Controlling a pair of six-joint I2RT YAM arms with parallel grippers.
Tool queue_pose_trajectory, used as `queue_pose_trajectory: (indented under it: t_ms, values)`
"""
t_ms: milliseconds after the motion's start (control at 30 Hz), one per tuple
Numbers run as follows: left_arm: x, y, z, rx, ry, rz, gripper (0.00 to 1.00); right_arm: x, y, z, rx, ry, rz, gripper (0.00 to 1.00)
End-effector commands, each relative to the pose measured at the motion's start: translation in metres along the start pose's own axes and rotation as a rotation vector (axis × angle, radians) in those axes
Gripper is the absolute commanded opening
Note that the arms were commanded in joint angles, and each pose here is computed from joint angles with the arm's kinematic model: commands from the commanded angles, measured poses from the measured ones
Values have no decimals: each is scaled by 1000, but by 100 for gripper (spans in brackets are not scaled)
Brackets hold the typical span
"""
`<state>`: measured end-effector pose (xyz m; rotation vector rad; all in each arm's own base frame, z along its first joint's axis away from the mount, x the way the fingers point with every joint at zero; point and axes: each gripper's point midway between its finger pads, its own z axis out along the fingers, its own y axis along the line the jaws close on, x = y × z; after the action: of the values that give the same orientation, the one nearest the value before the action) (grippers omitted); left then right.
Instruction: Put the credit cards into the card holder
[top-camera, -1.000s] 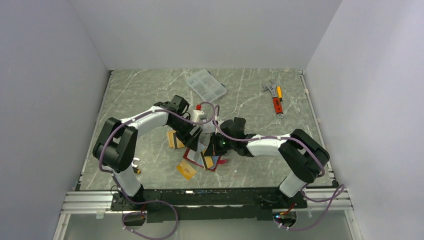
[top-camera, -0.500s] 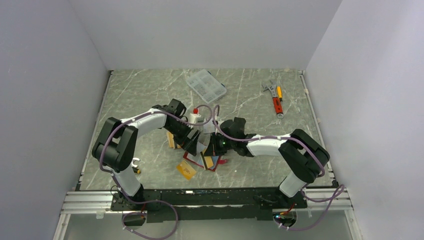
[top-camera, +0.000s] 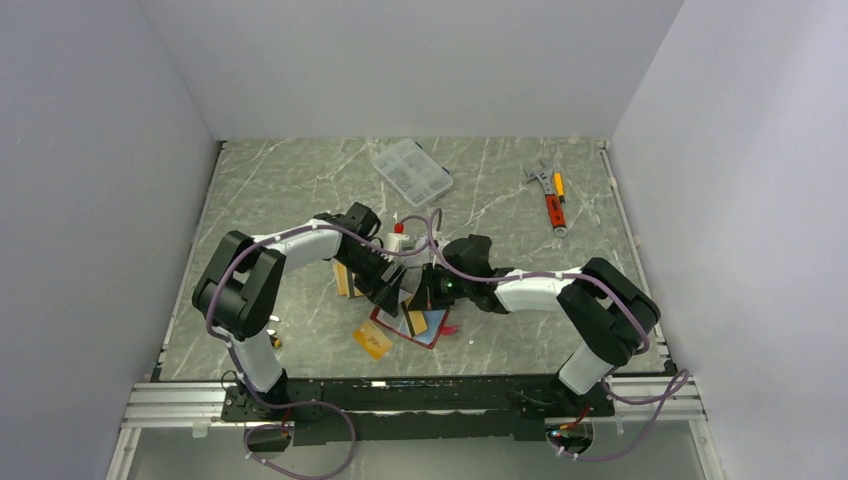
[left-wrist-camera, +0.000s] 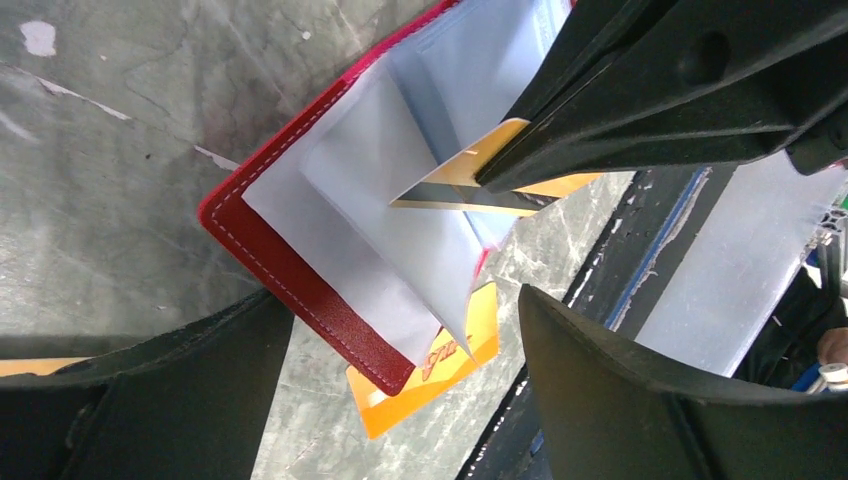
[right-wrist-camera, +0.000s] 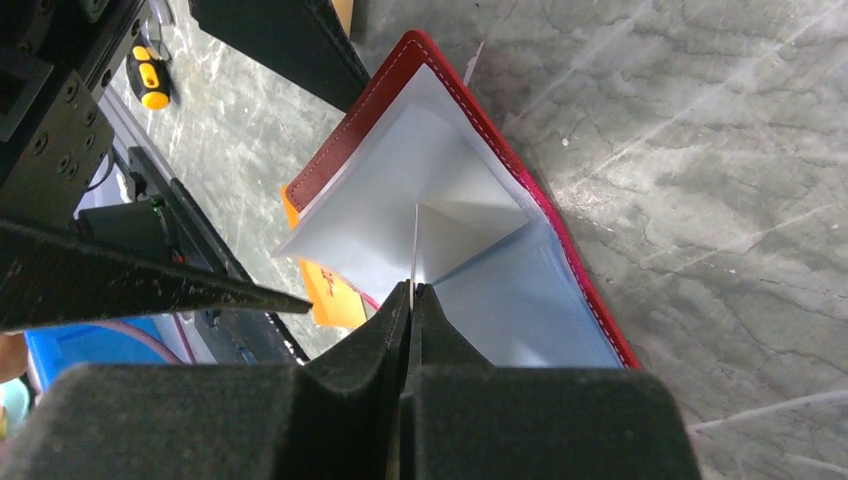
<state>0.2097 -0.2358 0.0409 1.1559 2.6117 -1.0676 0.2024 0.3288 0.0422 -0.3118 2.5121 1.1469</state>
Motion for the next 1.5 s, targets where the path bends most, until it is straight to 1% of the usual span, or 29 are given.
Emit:
queue_pose_trajectory:
  t_ms: [0,67,167,300,467,500,600,667,800,867,1033,1100,1167,1200,1267,1300,1467]
  values:
    - [-10,6,4,-22,-13,12,80,-10,6,-7,-40,-51,-9,0]
    - [-10,7,4,-30,-10,6,68,-8,3,-11,-41,-56,-7,0]
    - [-11,6,5,-20,-8,-2,58,-4,-1,-17,-33,-59,-4,0]
    - [-15,3,4,-3,-10,-7,50,2,-11,-23,-8,-53,2,0]
    - [-19,-4,1,27,-22,-16,49,7,-23,-29,15,-52,14,0]
    - [-20,-5,1,36,-23,-20,46,9,-25,-30,19,-49,19,0]
    - [-21,-10,3,71,-25,-31,34,12,-31,-30,28,-43,25,0]
    - [-22,-11,6,86,-20,-39,30,12,-32,-29,27,-37,28,0]
    - [-20,-8,10,90,-6,-56,29,12,-32,-26,22,-31,25,0]
    - [-19,-8,11,96,-3,-62,26,12,-33,-25,22,-29,24,0]
    - [-23,-12,12,127,-6,-76,9,15,-35,-22,19,-16,30,0]
    - [-24,-15,13,152,-6,-87,5,15,-36,-21,20,-13,30,0]
    - [-24,-18,14,179,-6,-100,5,15,-37,-21,22,-14,31,0]
    - [-25,-21,14,193,-6,-102,8,15,-37,-21,22,-15,32,0]
    - [-23,-22,16,213,0,-107,23,15,-39,-21,25,-16,35,0]
    - [-22,-24,16,226,3,-110,26,15,-39,-21,23,-16,36,0]
    - [-18,-23,22,249,22,-132,24,16,-42,-21,23,-13,45,0]
